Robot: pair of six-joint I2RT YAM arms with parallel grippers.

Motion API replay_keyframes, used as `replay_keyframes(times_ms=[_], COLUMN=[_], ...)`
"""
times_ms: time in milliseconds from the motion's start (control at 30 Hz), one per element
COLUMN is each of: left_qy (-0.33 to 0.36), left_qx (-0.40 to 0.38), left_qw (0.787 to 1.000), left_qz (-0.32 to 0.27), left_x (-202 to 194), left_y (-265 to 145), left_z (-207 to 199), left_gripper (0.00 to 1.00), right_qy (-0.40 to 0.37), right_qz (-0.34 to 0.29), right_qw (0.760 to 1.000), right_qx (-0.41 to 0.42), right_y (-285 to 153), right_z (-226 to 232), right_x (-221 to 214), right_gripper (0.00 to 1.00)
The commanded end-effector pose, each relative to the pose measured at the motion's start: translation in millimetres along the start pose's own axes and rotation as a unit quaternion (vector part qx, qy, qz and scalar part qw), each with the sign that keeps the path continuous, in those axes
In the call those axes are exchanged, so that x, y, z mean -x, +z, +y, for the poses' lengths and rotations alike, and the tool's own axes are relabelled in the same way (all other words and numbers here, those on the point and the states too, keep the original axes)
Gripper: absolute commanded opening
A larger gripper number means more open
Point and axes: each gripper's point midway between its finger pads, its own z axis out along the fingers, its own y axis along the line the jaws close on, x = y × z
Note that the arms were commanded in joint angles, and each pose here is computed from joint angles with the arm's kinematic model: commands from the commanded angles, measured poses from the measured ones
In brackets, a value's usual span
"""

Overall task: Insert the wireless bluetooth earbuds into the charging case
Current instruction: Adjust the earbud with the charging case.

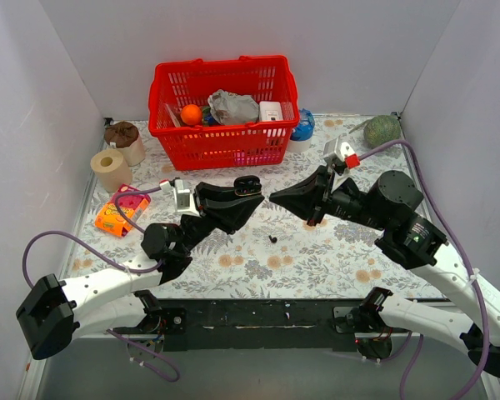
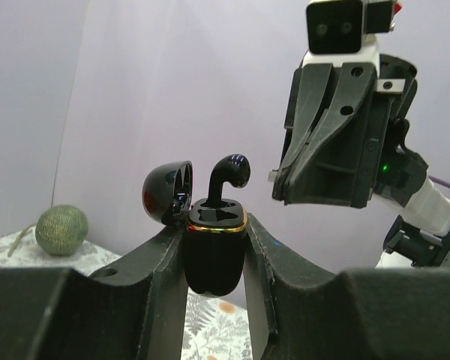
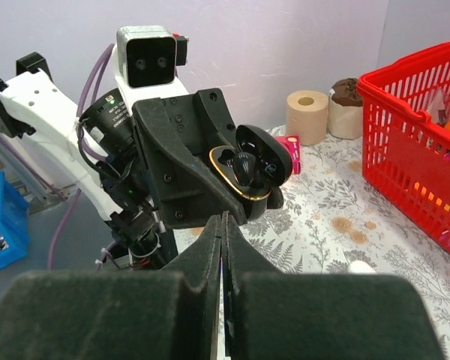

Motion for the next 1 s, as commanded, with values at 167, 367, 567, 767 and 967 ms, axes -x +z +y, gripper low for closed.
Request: replay_keyframes(times_ms=[167,367,567,767,967], left_qy=[-0.021,-0.025,-0.025,-0.024,-0.026], left_qx=[0.015,0.014,0.005,0.000,-0.006], left_qw=[1.000,0.999,0.999,0.999,0.999], left_qz=[0.017,0.024,0.029,0.028,0.030], left_x=[-10,-15,-18,-17,-18], left_y=[-4,-4,-2,-3,-4], left_z=[4,5,2,0,-2], left_gripper=[0.00,0.00,0.00,0.00,0.00], right_qy=[-0.003,-0.002,0.002,0.001,0.001], right_qz=[-0.019,-0.005,0.001,0.004,0.005], right_qw=[1.000,1.000,1.000,1.000,1.000], right_qx=[0.001,0.006,0.003,-0.013,-0.030], right_y=[0,5,10,11,13], right_z=[4,4,1,-6,-13], right_x=[23,20,18,17,16], right_gripper=[0.01,0.01,0.01,0.01,0.01])
